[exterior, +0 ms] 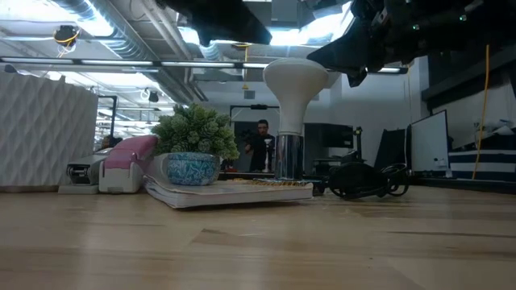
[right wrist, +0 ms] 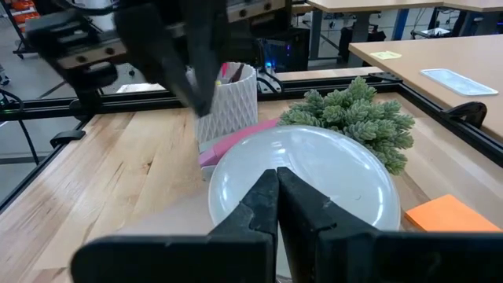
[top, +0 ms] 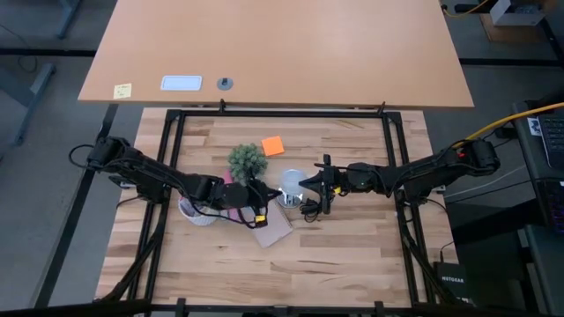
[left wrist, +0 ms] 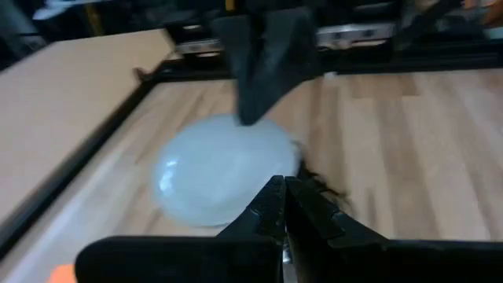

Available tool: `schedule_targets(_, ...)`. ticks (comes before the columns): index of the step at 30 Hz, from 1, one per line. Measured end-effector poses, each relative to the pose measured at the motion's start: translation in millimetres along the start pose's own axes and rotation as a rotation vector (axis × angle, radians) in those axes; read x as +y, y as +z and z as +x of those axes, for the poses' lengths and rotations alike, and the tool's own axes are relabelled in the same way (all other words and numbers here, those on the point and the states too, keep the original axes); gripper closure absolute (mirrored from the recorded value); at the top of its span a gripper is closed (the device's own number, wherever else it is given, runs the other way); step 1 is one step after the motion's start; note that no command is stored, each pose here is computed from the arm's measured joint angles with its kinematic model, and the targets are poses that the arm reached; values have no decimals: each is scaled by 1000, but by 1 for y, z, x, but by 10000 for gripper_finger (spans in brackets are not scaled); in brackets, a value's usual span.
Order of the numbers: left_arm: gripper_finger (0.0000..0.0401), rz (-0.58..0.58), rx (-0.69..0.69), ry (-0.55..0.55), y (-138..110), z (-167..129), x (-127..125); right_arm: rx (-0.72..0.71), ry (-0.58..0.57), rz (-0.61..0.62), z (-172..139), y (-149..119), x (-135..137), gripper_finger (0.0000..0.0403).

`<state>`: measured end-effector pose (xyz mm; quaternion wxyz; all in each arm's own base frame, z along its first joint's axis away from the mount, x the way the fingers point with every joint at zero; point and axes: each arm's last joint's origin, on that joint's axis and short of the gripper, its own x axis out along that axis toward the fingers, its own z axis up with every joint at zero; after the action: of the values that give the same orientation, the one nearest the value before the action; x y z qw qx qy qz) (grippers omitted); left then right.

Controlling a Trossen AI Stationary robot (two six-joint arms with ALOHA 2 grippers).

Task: Screw lightbulb
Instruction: Insert the lightbulb into the silver lamp socket

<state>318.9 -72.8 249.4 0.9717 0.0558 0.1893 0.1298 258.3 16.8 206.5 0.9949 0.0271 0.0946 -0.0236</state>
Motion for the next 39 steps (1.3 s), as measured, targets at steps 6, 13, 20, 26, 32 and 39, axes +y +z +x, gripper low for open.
schedule_targets(6, 400, -31, 36, -5, -13, 16, -7, 0, 0, 0, 0, 0, 0, 391)
schedule_targets(13, 400, -48, 42, 63, -23, 28, -10, 0, -1, 0, 0, 0, 0, 391)
schedule_targets(20, 400, -40, 22, 44, -21, 24, -17, 0, 2, 0, 0, 0, 0, 391)
schedule_targets(26, 400, -11, -12, 31, -18, 22, -21, 0, 2, 0, 0, 0, 0, 391)
schedule_targets(32, 401, -1, -35, 63, -15, 22, -19, 0, 2, 7, 0, 0, 0, 391)
schedule_targets(39, 401, 7, -12, 143, -18, 22, -17, 5, 38, 12, 0, 0, 1, 391)
